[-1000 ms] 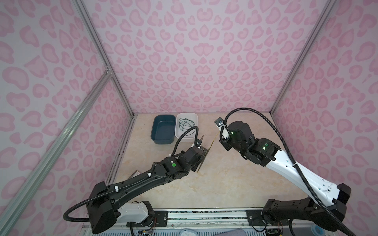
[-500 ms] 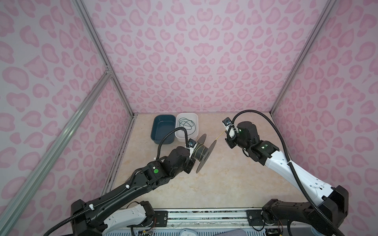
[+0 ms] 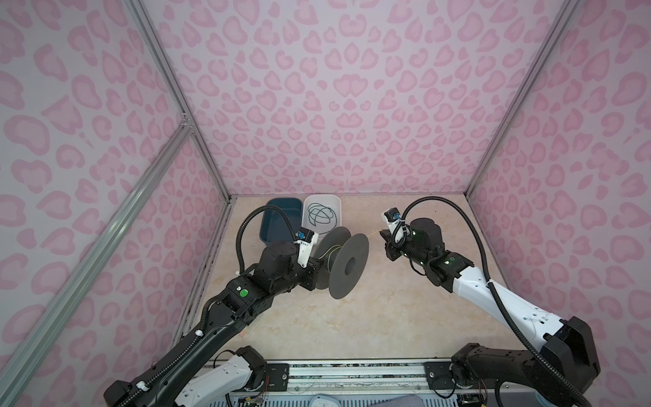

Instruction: Wrap the cables

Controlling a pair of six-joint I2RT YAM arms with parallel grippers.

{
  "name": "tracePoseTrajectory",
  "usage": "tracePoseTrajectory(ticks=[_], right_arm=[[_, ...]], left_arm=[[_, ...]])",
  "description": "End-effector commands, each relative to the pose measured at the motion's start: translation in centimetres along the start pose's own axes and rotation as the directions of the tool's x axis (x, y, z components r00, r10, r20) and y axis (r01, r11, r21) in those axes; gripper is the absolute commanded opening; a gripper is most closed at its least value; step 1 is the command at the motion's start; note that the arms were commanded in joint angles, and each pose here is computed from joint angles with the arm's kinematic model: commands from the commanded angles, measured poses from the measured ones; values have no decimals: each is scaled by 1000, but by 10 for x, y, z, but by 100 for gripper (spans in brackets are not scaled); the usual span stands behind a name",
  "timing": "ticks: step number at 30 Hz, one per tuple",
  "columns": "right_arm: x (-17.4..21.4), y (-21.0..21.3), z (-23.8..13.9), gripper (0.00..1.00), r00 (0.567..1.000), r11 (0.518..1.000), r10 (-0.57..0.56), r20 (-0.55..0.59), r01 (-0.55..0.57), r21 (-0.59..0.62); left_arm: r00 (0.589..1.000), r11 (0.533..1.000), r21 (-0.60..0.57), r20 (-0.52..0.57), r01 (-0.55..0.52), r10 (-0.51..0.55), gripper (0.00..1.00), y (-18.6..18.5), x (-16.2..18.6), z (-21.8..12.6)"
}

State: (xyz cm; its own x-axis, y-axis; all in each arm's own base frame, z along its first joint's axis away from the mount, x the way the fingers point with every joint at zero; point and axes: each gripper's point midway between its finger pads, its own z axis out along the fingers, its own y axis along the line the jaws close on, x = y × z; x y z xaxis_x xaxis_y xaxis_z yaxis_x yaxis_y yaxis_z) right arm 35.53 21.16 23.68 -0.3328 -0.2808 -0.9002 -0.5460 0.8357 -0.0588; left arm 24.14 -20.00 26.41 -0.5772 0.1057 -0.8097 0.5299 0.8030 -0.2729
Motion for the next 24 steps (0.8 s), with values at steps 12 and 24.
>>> tracePoseTrajectory(ticks=[12,24], right_arm=[[33,-6,5,0,980,982,186,-63,-184,35],[15,61,-5,0,900,851,436,-29,-422,-311]], left_arm=[[913,931,232,237,280,-333,4,12,-83,-23],[782,837,369,335,405,-526,4,19,-134,-20]])
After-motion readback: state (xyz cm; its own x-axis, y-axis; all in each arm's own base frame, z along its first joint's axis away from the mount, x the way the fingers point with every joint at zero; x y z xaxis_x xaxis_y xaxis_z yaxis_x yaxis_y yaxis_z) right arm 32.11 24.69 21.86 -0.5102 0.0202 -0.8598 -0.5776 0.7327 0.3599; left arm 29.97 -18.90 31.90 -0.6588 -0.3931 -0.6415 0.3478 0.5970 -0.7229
